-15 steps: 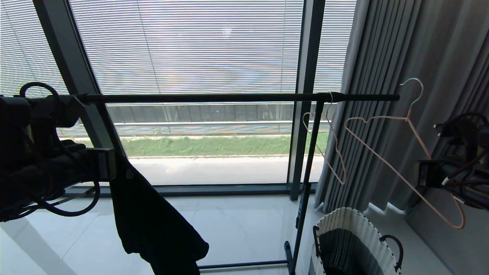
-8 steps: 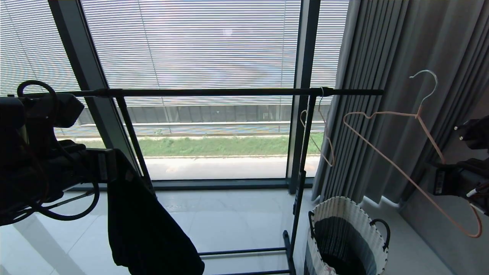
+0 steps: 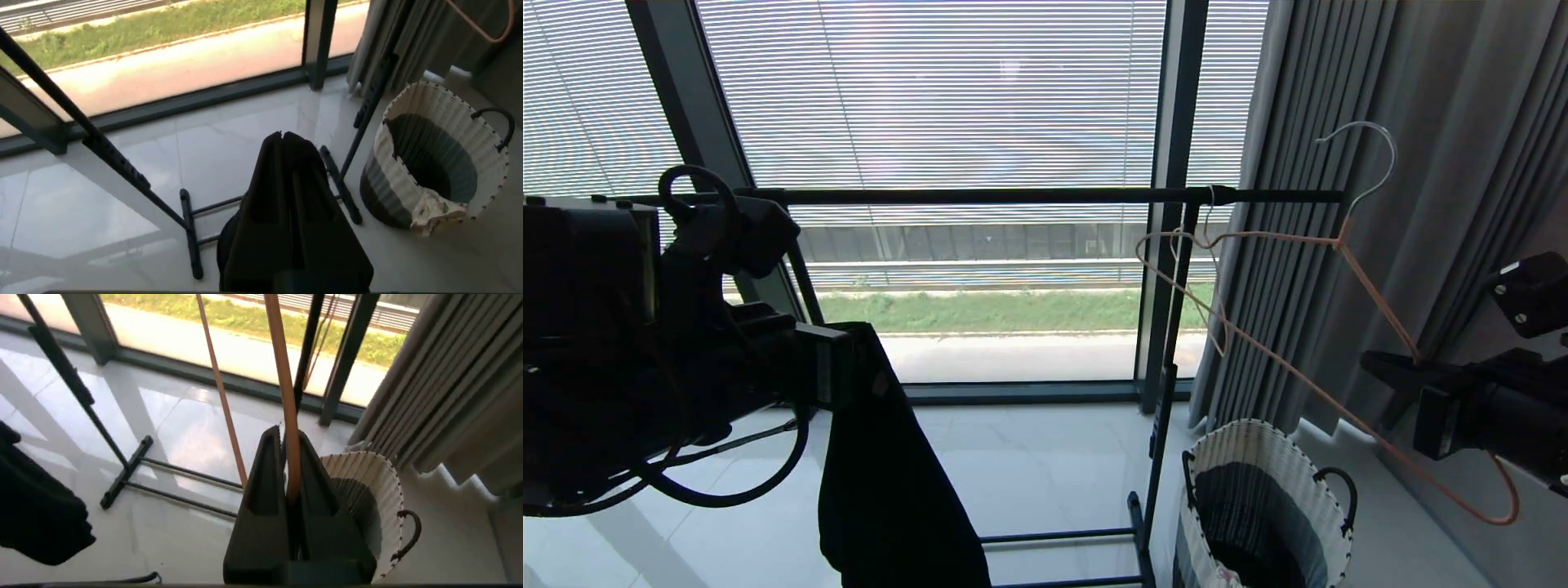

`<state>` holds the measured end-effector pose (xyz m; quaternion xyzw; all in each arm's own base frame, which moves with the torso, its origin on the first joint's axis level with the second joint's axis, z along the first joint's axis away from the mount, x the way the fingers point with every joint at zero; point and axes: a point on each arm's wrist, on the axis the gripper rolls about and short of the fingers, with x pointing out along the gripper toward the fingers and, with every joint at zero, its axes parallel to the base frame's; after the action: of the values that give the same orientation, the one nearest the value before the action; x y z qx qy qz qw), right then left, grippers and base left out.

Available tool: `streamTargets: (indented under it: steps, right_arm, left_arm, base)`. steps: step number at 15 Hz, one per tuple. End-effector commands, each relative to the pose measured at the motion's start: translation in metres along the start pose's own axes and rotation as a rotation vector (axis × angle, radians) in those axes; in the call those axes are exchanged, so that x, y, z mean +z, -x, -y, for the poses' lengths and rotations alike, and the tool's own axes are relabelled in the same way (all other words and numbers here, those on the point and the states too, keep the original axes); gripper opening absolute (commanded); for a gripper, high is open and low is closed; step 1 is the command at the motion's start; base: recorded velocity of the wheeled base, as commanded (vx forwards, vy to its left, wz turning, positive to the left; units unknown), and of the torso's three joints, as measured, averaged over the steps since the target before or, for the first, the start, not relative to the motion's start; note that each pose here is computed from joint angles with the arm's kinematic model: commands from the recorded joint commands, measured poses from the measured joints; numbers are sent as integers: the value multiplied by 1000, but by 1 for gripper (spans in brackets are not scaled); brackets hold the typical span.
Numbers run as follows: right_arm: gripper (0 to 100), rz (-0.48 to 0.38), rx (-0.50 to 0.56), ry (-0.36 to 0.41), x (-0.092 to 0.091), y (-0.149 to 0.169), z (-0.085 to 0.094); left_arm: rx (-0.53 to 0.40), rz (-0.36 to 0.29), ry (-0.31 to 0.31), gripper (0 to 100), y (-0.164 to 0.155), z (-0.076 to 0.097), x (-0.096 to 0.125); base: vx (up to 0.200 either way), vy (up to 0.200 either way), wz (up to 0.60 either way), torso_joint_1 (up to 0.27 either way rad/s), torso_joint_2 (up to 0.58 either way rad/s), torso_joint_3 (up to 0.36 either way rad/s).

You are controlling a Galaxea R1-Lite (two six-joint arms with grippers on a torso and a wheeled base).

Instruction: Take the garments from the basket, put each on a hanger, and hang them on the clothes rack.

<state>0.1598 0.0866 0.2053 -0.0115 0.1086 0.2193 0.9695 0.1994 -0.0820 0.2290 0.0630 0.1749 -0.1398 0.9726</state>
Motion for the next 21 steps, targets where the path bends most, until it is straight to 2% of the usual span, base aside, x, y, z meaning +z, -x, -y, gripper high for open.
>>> streamTargets:
  steps: [1, 2, 4, 7, 14, 18, 21]
  right_arm:
    - [0, -52, 176, 34, -15, 5, -30]
    - [0, -61, 206, 38, -18, 7, -35]
    - [0, -88, 355, 36, -25, 15, -61]
    - [0, -103, 422, 52, -27, 18, -74]
    - [0, -128, 438, 56, -27, 5, -81]
    - [0, -85, 424, 41, -26, -10, -85]
    - [0, -83, 424, 41, -25, -12, -86]
  left_arm:
    - [-3, -14, -11, 0, -25, 12, 12]
    - [14, -11, -3, 0, -30, 13, 15]
    - [46, 8, 62, 0, -52, 18, 31]
    - [39, -7, 61, 0, -64, 24, 31]
    - [14, -2, 77, 0, -61, 33, 31]
    - [12, 6, 76, 0, -59, 34, 33]
    - [12, 14, 78, 0, -55, 33, 34]
  base:
    - [0, 0, 0, 0, 0, 0]
    - [0, 0, 0, 0, 0, 0]
    - [0, 0, 0, 0, 0, 0]
    - [0, 0, 0, 0, 0, 0]
    - [0, 0, 0, 0, 0, 0]
    - [0, 0, 0, 0, 0, 0]
    - [0, 0, 0, 0, 0, 0]
